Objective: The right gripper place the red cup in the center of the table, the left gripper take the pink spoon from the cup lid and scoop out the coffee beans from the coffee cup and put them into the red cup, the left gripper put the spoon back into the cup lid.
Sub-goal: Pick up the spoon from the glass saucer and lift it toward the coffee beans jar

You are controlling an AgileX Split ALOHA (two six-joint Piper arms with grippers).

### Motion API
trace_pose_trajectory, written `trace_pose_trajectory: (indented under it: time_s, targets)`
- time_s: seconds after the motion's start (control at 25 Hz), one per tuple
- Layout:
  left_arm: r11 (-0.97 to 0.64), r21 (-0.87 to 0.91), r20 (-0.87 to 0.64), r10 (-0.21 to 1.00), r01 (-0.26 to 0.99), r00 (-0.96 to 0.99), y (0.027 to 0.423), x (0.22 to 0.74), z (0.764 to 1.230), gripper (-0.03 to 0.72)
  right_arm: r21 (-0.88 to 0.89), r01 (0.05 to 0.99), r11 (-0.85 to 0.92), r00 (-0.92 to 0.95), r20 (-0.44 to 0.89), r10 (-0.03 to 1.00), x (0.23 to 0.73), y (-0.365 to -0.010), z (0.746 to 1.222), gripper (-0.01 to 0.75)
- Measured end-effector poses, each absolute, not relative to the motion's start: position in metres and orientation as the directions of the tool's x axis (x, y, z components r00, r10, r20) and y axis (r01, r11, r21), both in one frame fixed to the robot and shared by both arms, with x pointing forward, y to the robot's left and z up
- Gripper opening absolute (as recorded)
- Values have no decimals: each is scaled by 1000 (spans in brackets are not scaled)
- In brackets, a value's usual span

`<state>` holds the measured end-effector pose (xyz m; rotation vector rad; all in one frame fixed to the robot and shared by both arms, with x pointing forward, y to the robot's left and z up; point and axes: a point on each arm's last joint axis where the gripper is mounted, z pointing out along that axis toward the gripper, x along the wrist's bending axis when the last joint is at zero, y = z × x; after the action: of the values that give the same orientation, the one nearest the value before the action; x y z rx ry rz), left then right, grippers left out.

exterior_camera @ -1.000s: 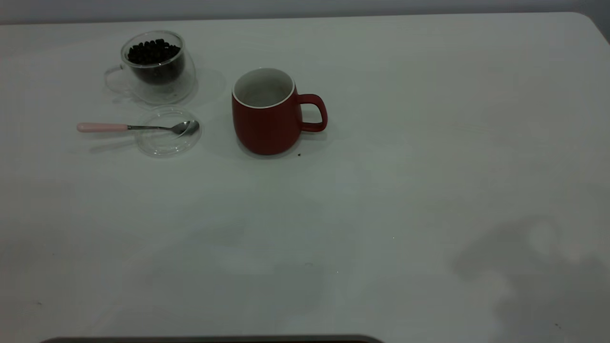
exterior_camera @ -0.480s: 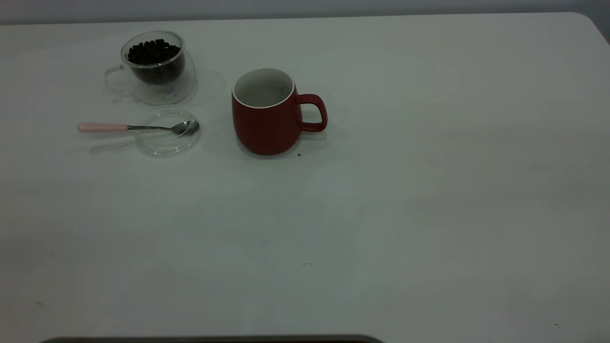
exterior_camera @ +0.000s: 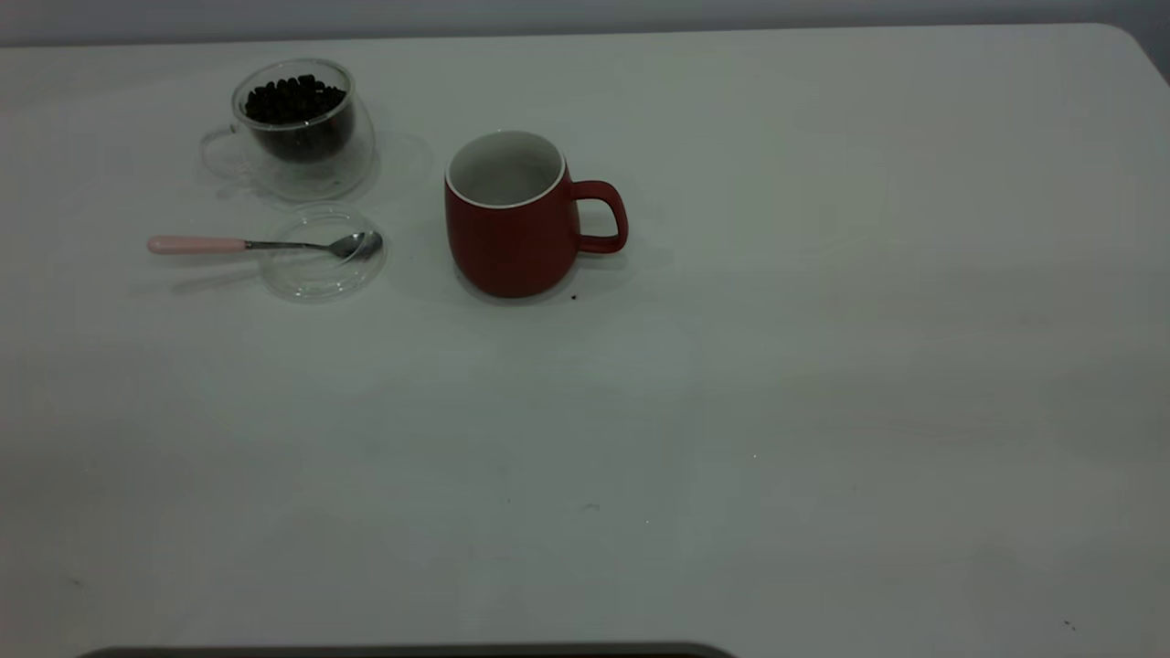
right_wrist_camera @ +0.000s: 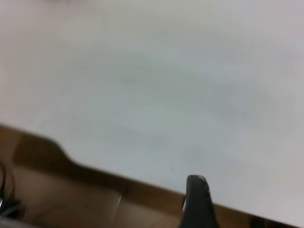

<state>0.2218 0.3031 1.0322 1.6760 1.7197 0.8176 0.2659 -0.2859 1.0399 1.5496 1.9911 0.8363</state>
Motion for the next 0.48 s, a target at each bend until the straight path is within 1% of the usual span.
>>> trace_pose_trajectory:
  time_s: [0.24,0.48]
  targets:
    - [16,774,2,1000,633,-28,303,222,1032,503,778,623,85,-111,-19,994,252,-292,1039,594]
    - [16,774,2,1000,633,-28,303,222,1032,503,818,573,59,-69,-24,997,242,-293,1040,594]
